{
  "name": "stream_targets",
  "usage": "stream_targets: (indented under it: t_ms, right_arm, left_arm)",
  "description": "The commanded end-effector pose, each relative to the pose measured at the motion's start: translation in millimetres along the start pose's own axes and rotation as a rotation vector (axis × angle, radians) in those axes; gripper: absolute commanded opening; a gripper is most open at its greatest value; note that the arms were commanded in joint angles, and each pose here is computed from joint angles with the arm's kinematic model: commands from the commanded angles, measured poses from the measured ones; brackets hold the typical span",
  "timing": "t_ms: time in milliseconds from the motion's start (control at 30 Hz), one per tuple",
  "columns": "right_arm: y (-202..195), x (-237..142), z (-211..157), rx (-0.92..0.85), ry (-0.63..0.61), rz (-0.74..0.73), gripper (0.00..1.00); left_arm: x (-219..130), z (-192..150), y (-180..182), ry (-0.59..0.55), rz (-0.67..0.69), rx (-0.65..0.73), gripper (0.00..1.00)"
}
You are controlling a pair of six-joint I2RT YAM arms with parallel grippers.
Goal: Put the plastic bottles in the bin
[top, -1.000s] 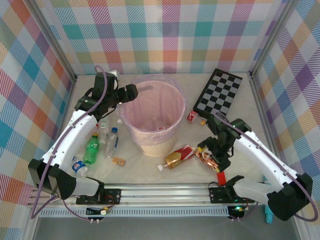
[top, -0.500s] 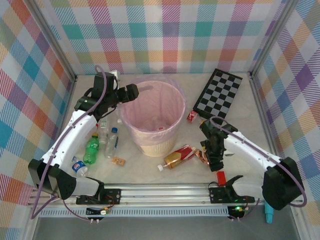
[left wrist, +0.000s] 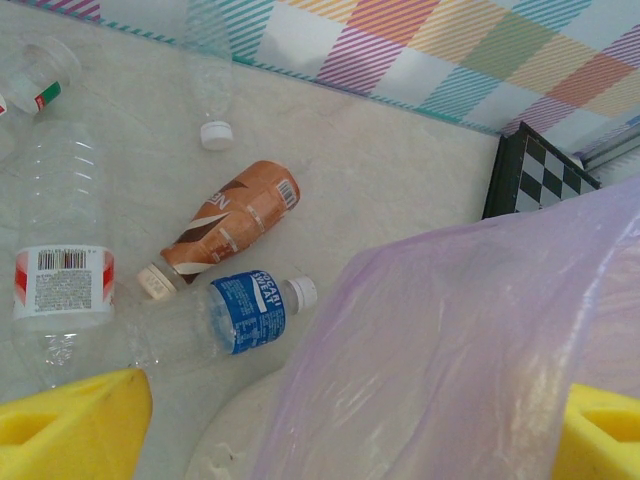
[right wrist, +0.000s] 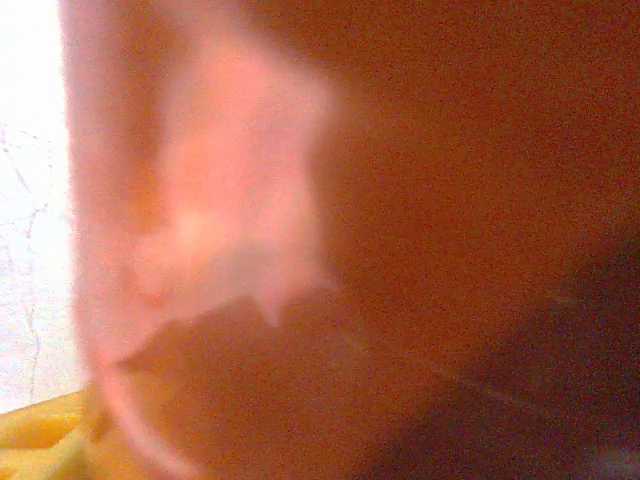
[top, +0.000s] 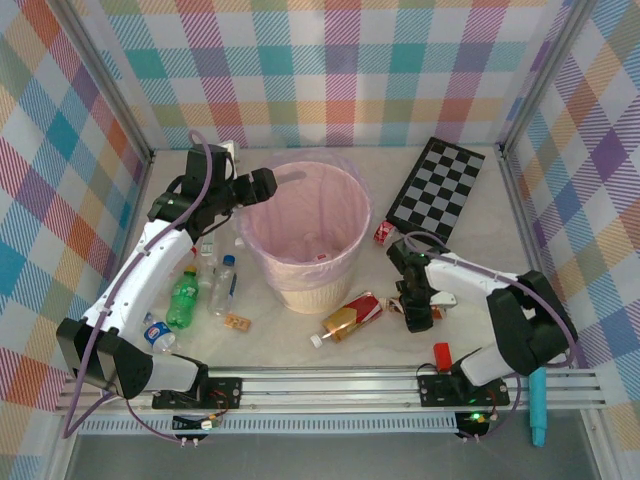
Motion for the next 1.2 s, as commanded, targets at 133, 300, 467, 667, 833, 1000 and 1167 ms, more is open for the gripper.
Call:
stream_targets:
  t_ms: [133, 300, 467, 667, 833, 1000, 1167]
  right_arm:
    - [20.3, 7.8, -3.6, 0.012, -0.008, 0.122, 0.67]
    - [21.1, -1.1, 4.4, -0.026, -0.032, 0.153, 0.57]
    - [19.3, -10.7, 10.0, -0.048, -0.035, 0.162, 0.48]
    - [15.7, -51.6, 26.4, -0.081, -0.092, 0.255, 0.39]
    - [12.8, -89.2, 48.3, -0.144, -0.137, 0.408, 0.33]
    - [5.9, -134.7, 67.0, -0.259, -0.237, 0.562, 0.17]
    - [13.7, -191.5, 70.4, -0.459, -0.256, 0.664, 0.13]
  left_arm:
    - [11.2, -12.3, 6.4, 0.067, 0.020, 0.015, 0.86]
    - [12.9, -12.6, 7.0, 0.075, 0.022, 0.015, 0.86]
    - [13.5, -9.6, 4.0, 0.087, -0.002, 0.014, 0.86]
    - [9.9, -8.6, 6.3, 0.079, 0.028, 0.023, 0.86]
    - [12.7, -9.0, 6.1, 0.092, 0.026, 0.025, 0.86]
    - [9.8, -7.9, 5.3, 0.082, 0.019, 0.022, 0.86]
    - [9.1, -7.5, 5.0, 0.084, 0.019, 0.018, 0.86]
Point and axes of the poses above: each hand's point on the last joint's axis, 136 mm out from that joint toward the fingers, its own x axis out along the fingers, its own y axis along the line the jaws close on, z = x × y, the point moved 10 cm from there along -x, back along the fingers, and after that the axes turned 9 degrees about x, right-handed, at the moved point
